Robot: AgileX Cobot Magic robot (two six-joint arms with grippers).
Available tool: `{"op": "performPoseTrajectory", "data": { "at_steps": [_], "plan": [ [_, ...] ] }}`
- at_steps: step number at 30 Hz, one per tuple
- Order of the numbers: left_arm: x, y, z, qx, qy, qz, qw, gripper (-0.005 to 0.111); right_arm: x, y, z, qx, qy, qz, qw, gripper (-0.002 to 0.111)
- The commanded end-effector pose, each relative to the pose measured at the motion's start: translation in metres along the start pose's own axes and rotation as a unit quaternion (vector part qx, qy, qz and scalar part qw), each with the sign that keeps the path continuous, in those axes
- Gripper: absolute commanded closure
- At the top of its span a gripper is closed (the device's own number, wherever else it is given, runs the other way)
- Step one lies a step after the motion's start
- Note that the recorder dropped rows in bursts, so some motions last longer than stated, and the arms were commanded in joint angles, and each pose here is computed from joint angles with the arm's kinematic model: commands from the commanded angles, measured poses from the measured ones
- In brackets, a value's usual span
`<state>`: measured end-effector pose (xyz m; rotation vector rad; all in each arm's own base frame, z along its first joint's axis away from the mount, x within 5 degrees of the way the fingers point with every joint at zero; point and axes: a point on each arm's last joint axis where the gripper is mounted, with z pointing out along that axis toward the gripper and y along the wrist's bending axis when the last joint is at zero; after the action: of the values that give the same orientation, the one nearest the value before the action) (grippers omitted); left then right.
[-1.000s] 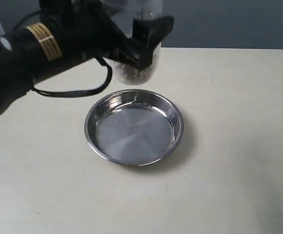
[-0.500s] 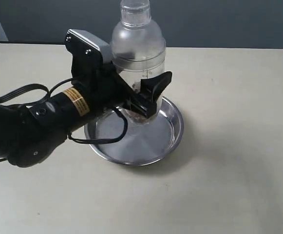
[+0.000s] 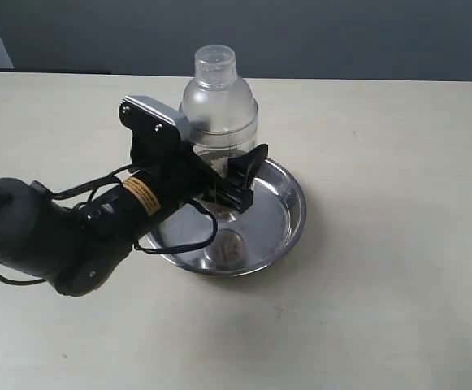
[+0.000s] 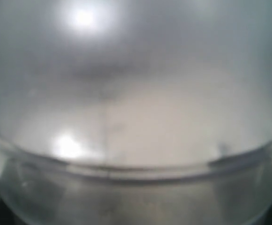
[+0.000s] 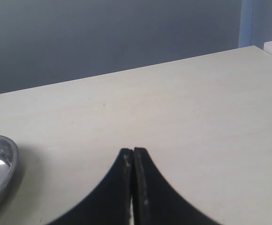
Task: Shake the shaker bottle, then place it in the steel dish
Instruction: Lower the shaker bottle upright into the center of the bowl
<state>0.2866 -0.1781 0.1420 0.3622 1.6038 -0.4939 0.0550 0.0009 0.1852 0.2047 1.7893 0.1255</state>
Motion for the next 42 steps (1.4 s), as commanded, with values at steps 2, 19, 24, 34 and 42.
{"op": "performPoseTrajectory", "data": {
  "at_steps": [2,19,24,34,42],
  "plan": [
    [0.008,0.006,0.008,-0.026,-0.02,-0.008,0.999,0.106,-0.001,0.0,0.0,0.002,-0.006,-0.002,1.0,0.109],
    [0.03,0.01,0.017,-0.04,0.011,-0.004,0.999,0.106,-0.001,0.0,0.0,0.002,-0.006,-0.002,1.0,0.109],
    [0.031,0.011,0.017,-0.042,0.014,-0.005,0.999,0.106,-0.001,0.0,0.0,0.002,-0.006,-0.002,1.0,0.109],
    [0.034,0.006,0.017,-0.016,0.033,0.005,0.999,0.099,-0.001,0.0,0.0,0.002,-0.006,-0.002,1.0,0.109],
    [0.039,0.007,0.016,-0.022,0.059,0.003,0.998,0.065,-0.001,0.0,0.0,0.002,-0.006,-0.002,1.0,0.109]
  ]
}}
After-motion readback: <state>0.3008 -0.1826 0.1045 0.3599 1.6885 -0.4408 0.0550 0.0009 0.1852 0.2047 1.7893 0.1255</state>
